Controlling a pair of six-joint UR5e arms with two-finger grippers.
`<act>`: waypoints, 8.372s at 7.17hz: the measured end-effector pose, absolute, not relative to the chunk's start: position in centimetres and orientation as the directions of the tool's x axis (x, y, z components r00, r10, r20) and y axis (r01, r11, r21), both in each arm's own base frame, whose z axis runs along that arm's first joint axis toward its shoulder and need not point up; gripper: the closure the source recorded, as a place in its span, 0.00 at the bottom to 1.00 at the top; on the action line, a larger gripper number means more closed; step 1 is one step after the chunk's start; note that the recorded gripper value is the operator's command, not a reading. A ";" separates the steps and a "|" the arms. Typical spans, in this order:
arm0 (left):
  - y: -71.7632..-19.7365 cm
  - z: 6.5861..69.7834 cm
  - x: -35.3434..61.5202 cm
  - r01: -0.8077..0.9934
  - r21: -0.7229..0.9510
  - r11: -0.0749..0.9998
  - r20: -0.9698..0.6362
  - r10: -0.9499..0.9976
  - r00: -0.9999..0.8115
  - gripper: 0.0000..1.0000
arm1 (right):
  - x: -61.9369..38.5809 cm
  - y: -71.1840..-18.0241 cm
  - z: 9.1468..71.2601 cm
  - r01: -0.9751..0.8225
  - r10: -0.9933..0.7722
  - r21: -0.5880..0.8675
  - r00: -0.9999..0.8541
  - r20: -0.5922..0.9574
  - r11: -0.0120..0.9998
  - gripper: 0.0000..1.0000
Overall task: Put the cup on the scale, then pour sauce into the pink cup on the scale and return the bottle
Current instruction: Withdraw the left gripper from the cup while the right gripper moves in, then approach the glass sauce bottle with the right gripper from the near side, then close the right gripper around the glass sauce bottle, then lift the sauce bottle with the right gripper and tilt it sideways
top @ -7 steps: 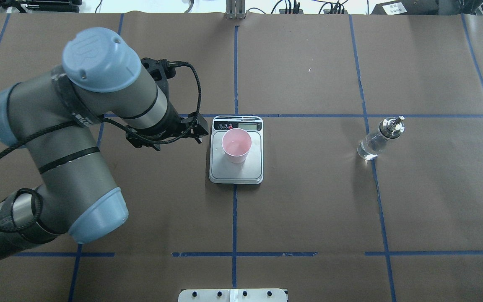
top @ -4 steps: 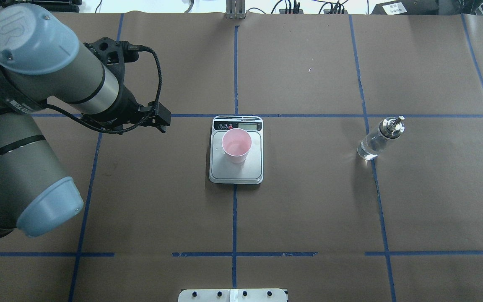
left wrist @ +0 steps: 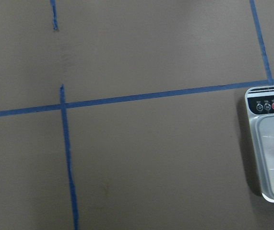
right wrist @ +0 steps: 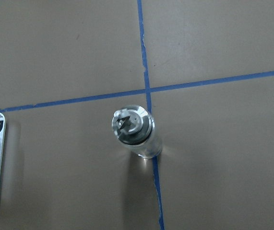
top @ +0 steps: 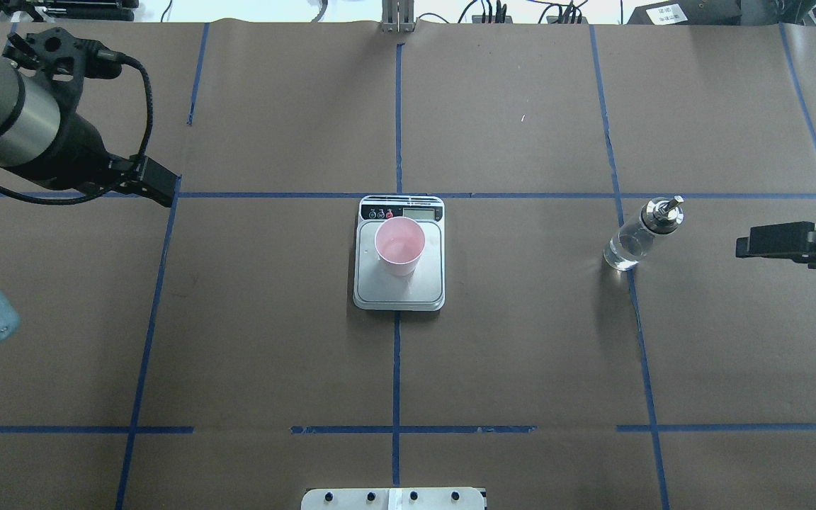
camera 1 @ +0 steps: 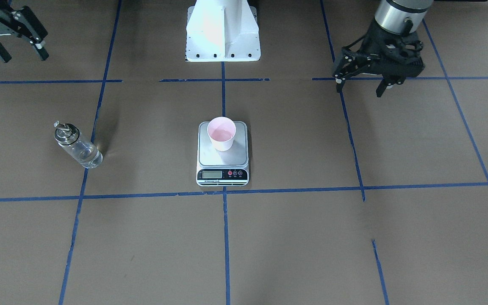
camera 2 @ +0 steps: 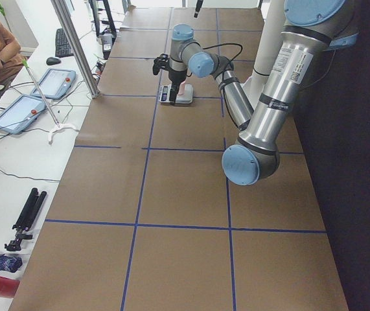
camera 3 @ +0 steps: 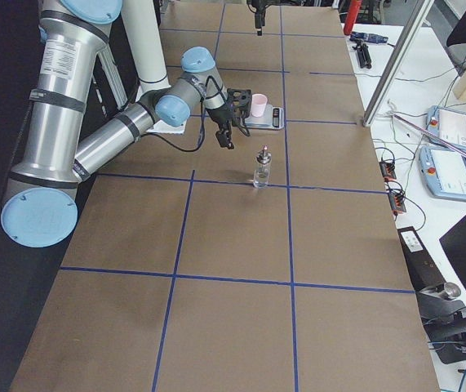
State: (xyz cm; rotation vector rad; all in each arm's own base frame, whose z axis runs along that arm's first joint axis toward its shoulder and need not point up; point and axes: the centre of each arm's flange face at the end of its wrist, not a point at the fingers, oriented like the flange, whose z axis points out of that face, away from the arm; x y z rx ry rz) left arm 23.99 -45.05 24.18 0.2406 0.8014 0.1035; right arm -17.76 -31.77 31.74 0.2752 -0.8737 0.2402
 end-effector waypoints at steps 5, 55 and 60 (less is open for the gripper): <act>-48.8 34.2 11.6 -0.175 0.446 0.878 -0.496 0.405 0.768 0.00 | -26.3 -24.4 36.2 -0.411 -0.025 0.398 0.669 0.742 0.820 0.01; -56.2 50.8 2.3 -0.171 0.341 0.924 -0.522 0.338 0.783 0.00 | -41.9 -34.5 50.3 -0.625 -0.003 0.737 0.762 0.647 0.257 1.00; -55.9 51.2 2.2 -0.171 0.335 0.927 -0.523 0.334 0.784 0.00 | -38.4 -35.1 46.1 -0.534 -0.145 0.812 0.807 0.573 0.237 1.00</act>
